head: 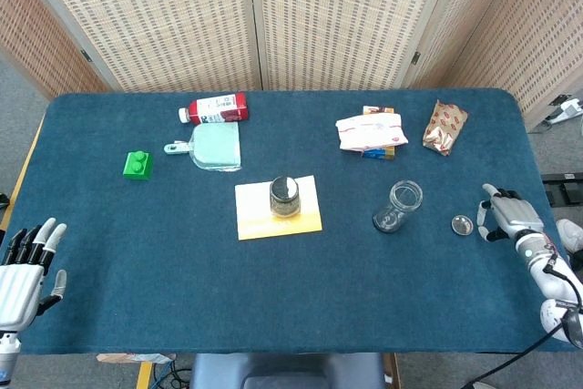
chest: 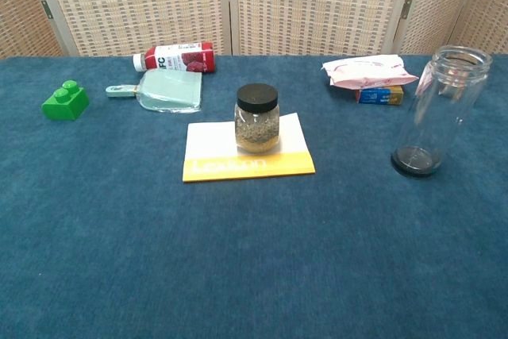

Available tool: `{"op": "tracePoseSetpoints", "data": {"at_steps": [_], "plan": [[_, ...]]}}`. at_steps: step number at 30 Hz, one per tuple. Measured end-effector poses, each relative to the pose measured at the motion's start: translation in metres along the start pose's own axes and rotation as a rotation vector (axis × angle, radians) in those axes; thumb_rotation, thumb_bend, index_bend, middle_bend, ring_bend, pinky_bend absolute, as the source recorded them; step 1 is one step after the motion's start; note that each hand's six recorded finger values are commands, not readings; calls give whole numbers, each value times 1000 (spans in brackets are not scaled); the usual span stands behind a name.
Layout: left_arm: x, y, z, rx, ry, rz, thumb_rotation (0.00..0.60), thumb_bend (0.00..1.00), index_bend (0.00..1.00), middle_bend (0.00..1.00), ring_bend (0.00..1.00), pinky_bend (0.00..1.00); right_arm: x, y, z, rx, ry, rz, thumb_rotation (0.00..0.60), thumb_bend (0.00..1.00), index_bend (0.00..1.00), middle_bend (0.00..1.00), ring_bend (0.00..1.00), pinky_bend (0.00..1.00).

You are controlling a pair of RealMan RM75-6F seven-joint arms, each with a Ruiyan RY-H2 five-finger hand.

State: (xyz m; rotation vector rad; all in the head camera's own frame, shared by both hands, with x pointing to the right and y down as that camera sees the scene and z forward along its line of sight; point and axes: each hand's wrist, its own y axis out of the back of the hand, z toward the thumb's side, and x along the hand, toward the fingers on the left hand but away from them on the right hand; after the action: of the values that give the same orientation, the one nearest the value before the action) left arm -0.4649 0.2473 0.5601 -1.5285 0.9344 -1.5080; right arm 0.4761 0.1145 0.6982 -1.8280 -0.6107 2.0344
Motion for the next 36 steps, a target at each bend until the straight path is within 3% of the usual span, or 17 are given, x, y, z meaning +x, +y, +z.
{"op": "tracePoseSetpoints", "data": {"at_steps": [15,36], "plan": [[-1,4,-1,-9,-1,9,600,504,0,0,0,0,-21,1,17,8,17,9,600,445,533,0,0,0],[-1,4,-1,-7,-4,10,600,504,0,0,0,0,-22,-7,17,30,15,28,600,442,503,0,0,0]]}}
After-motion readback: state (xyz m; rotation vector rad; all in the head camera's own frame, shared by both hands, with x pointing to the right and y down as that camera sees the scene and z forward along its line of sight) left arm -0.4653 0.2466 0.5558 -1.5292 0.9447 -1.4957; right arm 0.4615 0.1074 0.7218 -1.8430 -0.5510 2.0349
